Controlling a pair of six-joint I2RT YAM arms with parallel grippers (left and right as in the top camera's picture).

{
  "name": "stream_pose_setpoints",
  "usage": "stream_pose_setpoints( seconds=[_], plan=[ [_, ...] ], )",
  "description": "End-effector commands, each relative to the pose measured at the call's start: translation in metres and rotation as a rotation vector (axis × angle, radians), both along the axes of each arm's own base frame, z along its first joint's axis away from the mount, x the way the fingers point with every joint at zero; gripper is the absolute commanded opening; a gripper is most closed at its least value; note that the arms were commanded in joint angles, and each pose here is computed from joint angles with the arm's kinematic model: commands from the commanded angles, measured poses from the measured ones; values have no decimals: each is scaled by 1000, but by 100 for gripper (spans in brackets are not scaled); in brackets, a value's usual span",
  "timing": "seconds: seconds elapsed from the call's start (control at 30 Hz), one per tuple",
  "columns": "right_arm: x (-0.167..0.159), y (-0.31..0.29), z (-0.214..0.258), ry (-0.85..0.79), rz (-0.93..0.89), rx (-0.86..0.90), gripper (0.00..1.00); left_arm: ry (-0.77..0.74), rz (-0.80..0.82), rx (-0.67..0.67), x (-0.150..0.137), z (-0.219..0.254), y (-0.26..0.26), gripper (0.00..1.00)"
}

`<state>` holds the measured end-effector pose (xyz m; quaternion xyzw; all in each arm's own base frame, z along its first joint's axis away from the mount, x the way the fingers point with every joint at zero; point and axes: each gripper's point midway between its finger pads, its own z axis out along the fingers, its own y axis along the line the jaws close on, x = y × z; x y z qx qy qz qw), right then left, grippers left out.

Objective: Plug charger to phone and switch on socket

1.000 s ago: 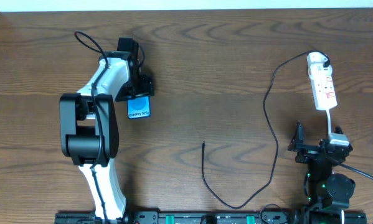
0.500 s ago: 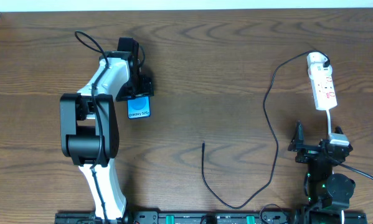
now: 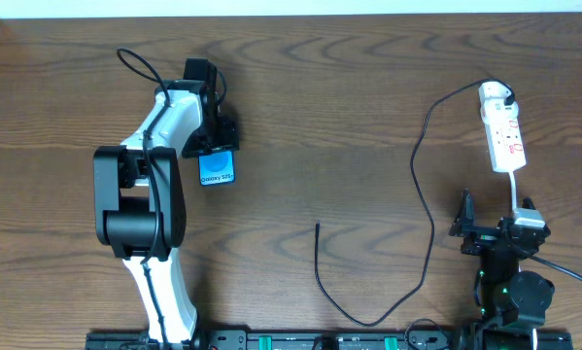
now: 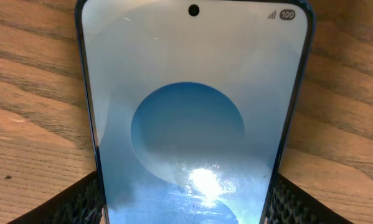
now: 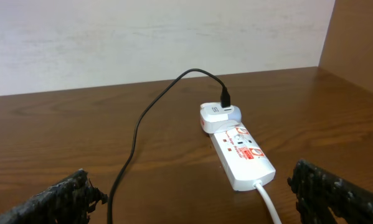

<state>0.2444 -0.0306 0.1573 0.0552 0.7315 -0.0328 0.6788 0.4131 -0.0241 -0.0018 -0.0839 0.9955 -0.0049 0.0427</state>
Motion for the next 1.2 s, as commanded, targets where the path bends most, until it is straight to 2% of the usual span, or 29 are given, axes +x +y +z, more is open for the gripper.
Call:
stream_pose_setpoints(
  seconds=[0.0,0.13,0.3,0.4,0.87,1.17],
  plan=[
    [0,-2,-1,-3,-12,12,99,59,12,22,-10,-20,4,57],
    [0,-2,-1,-3,-12,12,99,59,12,22,-10,-20,4,52],
    [0,-2,-1,-3,-12,12,99,59,12,22,-10,-20,4,19],
    [0,-2,-1,-3,-12,12,99,59,12,22,-10,-20,4,8],
    [0,-2,-1,-3,-12,12,99,49,13,21,-7,-17,5,7],
    [0,-2,-1,-3,-12,12,99,-7,13,17,4,5,4,7]
  ],
)
